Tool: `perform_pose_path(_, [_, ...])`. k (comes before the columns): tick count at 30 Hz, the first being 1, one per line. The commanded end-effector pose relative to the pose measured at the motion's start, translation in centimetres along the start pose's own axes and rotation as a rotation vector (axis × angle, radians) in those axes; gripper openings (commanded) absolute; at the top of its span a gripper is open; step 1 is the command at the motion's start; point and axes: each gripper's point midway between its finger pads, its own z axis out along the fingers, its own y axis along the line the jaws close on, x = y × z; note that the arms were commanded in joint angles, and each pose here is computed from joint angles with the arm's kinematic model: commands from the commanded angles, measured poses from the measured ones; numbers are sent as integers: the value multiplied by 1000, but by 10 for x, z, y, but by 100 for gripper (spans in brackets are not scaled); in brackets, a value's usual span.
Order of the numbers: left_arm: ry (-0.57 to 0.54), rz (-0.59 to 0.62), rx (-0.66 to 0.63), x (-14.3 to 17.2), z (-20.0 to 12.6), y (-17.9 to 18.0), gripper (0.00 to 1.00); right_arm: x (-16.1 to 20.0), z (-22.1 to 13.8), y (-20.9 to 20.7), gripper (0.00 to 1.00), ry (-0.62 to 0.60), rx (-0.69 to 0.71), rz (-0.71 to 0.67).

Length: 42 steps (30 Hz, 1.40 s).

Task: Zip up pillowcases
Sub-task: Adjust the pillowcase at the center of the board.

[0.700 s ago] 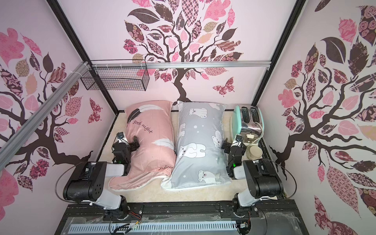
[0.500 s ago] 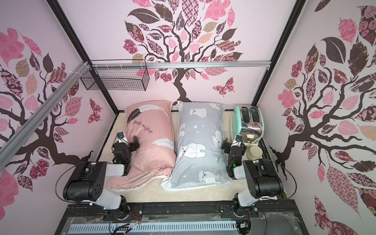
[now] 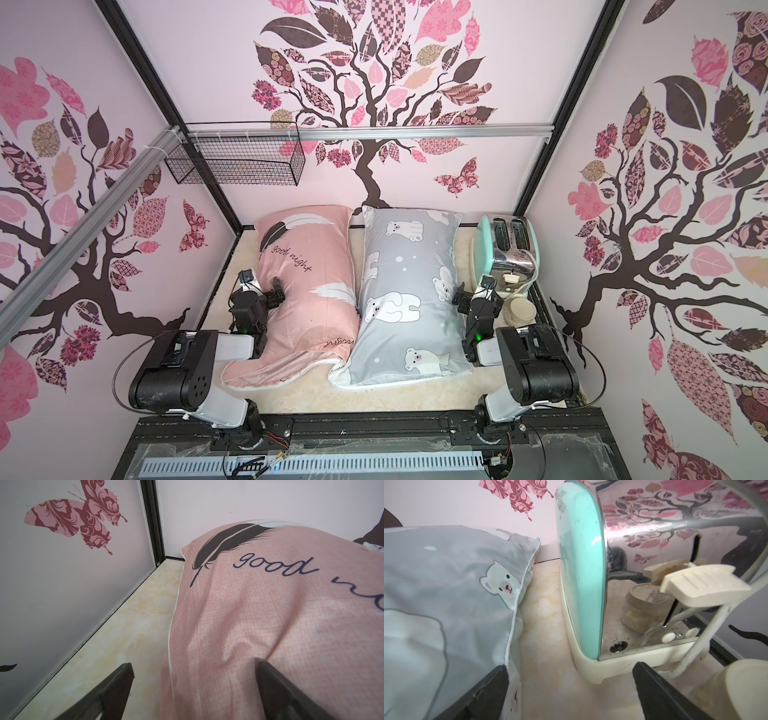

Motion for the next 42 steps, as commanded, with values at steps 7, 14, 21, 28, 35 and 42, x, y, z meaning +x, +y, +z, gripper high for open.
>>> perform_pose_path(7, [-4,28,-131,-45,-29,9,96,-24,-5,9,99,-44,8,-32])
perform_pose_path(14, [141,-142,62,-87,-130,-47,91,-56,-66,88,100,245,-249,3])
perform_pose_path(21, [571,-148,433,30,-206,-119,64,-40,-194,217,97,564,-829,-62])
perform_pose_path(28, [744,-206,253,109,-181,-94,53,8,-294,327,73,805,-1204,-80])
perform_pose_path(35, [792,-358,38,115,-143,-32,53,83,-260,363,54,847,-1117,-108])
perform_pose_path(42, [816,-410,18,124,-130,-24,53,140,-217,294,50,996,-893,-120])
